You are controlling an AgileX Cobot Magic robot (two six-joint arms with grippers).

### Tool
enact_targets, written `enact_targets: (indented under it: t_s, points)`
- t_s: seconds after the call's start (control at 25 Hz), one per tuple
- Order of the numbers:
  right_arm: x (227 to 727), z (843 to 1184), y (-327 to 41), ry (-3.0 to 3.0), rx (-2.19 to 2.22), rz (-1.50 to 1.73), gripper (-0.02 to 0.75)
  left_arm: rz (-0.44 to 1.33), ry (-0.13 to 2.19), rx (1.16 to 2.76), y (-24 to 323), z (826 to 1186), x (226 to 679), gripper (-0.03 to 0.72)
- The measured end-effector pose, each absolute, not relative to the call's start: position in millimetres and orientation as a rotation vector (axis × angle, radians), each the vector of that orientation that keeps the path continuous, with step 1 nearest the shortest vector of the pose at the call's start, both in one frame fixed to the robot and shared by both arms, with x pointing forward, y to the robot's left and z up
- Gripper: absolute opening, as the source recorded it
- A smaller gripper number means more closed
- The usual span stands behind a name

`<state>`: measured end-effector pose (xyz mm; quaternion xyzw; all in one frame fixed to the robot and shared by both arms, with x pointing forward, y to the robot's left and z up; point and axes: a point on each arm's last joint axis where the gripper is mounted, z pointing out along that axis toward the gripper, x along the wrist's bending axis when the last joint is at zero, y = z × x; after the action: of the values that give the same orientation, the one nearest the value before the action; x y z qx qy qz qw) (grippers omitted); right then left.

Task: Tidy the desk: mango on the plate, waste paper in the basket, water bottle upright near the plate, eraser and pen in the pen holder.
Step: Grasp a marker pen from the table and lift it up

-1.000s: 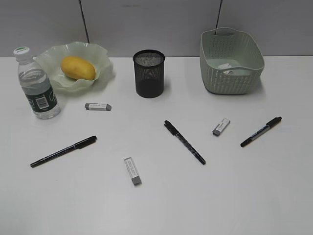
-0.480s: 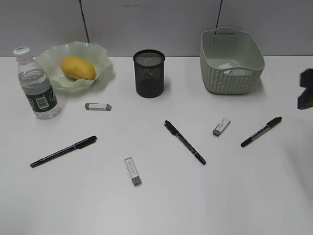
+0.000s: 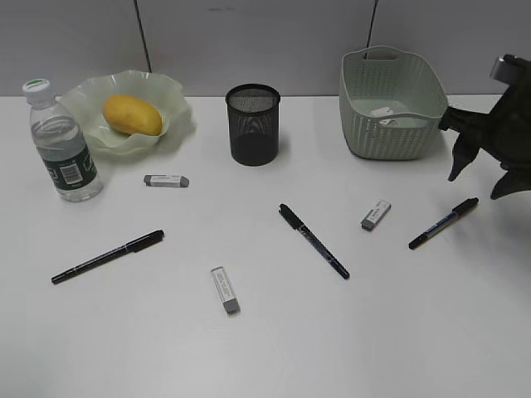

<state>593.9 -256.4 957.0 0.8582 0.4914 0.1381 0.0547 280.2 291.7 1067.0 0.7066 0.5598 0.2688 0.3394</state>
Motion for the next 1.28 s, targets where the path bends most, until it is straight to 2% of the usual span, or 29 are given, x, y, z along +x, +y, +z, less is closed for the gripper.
enact_targets:
  t_s: [0.48, 0.8, 1.16, 1.28]
  points:
    - [624.9, 920.8, -268.3, 1.354, 2.786, 0.174, 0.445, 0.7, 1.457, 1.84, 291.7, 1067.0, 280.2, 0.444]
    - [632.3, 899.5, -271.0, 1.273, 2.823, 0.196, 0.439, 0.7, 1.457, 1.84, 291.7, 1067.0, 280.2, 0.444]
    - [636.5, 879.6, -270.8, 1.23, 2.847, 0.187, 0.353, 0.7, 1.457, 1.84, 291.7, 1067.0, 280.2, 0.444]
    - [637.9, 878.9, -271.3, 1.238, 2.834, 0.186, 0.276, 0.7, 1.457, 1.84, 291.7, 1067.0, 280.2, 0.444]
